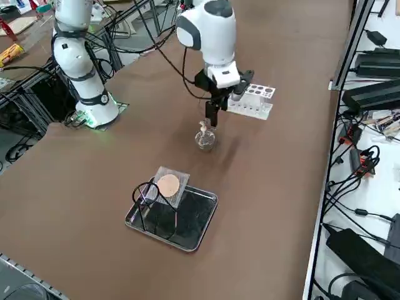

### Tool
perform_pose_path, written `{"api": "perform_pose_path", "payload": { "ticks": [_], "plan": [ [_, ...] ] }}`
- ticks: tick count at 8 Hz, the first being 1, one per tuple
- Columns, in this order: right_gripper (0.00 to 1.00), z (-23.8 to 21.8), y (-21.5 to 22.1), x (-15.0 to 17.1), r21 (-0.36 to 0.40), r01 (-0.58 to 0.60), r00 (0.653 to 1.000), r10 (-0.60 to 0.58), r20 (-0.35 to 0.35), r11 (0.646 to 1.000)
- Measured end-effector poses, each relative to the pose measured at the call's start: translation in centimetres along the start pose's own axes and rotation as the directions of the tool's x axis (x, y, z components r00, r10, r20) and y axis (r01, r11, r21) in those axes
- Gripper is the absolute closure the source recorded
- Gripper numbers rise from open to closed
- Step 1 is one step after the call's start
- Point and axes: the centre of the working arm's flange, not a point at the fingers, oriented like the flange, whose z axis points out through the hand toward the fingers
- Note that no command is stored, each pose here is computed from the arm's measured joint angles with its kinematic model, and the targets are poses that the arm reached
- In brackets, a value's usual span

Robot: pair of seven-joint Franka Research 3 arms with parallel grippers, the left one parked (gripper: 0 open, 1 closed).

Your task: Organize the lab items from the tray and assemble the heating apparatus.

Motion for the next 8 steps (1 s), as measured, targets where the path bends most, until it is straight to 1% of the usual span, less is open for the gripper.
{"api": "perform_pose_path", "payload": {
  "ticks": [2, 3, 6, 8],
  "plan": [
    [0.00, -3.6, 2.9, 1.8, 0.008, -0.013, 0.999, 0.013, -0.037, 1.000],
    [0.00, -4.5, 3.7, 2.4, 0.005, -0.020, 0.999, 0.020, -0.035, 1.000],
    [0.00, -6.0, 6.5, 3.7, -0.014, -0.041, 0.999, 0.041, -0.022, 0.999],
    [0.00, -5.8, 8.9, 3.8, -0.021, -0.043, 0.999, 0.042, -0.020, 0.999]
  ]
}}
